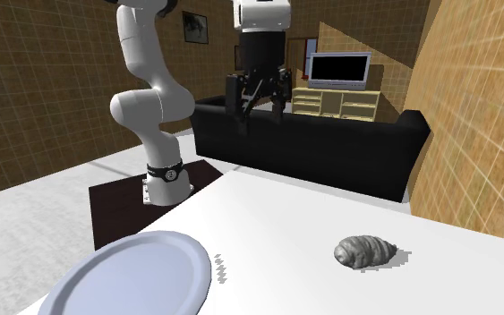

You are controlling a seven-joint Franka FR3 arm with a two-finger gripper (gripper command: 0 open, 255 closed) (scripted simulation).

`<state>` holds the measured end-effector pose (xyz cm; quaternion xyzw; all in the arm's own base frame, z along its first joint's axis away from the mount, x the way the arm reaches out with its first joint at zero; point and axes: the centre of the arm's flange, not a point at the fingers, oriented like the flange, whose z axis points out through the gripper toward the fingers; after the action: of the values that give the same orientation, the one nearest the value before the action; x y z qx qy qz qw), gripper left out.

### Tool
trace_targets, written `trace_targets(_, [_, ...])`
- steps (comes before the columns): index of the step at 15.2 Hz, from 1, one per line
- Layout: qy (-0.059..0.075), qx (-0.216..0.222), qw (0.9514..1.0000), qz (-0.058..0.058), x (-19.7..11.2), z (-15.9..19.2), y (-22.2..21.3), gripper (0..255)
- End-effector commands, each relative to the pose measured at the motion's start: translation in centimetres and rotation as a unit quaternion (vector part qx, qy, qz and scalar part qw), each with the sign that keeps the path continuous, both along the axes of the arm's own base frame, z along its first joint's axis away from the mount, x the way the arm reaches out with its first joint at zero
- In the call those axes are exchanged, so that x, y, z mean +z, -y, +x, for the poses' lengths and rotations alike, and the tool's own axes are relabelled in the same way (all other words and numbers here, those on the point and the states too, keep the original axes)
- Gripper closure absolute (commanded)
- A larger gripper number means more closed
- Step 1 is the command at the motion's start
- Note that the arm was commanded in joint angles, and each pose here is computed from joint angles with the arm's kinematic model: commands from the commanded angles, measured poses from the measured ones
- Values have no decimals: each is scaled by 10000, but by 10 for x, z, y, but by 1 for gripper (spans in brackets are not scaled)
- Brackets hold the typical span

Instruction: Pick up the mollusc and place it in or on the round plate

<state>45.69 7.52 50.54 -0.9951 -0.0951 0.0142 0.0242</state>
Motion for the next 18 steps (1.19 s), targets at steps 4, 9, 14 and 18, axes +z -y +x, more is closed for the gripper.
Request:
trace_targets(4, [-159,674,9976,-83,-39,57,-29,0])
trace_targets(9, [-316,1335,9904,-166,-78,105,-66,0])
trace_targets(14, [-472,1990,9786,-248,-119,147,-107,0])
trace_targets(18, [-595,2507,9657,-313,-153,175,-143,0])
